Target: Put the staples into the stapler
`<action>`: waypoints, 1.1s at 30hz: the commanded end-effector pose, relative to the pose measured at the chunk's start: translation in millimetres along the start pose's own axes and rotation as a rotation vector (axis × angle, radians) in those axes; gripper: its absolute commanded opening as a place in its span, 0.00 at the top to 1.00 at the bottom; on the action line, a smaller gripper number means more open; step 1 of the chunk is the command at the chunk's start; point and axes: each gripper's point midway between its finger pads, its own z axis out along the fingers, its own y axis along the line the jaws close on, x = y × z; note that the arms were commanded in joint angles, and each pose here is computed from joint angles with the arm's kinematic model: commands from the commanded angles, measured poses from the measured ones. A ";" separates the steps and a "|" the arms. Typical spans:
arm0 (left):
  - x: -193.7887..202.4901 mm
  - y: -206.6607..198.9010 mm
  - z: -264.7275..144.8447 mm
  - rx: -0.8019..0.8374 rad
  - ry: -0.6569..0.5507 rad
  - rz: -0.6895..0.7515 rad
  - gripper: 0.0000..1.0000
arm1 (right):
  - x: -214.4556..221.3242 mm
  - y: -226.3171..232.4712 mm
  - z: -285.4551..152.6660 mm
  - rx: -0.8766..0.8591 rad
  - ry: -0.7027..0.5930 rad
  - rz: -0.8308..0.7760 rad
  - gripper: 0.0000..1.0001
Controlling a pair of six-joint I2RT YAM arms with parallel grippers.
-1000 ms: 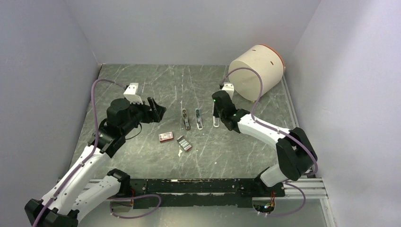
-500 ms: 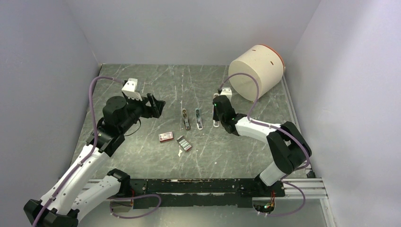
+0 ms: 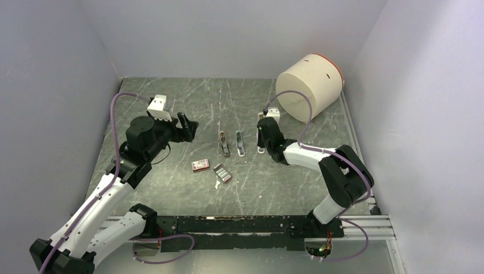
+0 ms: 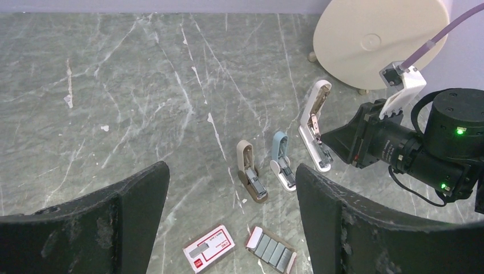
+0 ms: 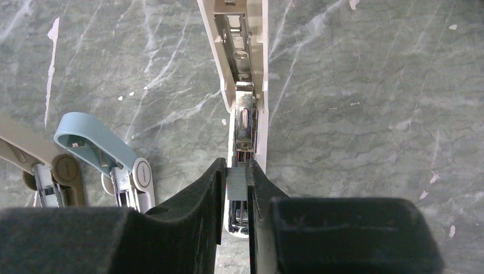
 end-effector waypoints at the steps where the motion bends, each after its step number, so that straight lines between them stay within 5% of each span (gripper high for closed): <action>1: -1.2 9.1 -0.5 -0.046 -0.010 0.003 0.14 | 0.3 -4.3 4.4 0.013 -0.021 0.013 0.80; 33: 2.2 13.0 -2.7 -0.065 -0.006 -0.006 0.14 | -14.5 -1.3 -9.4 -0.019 -0.056 0.020 0.80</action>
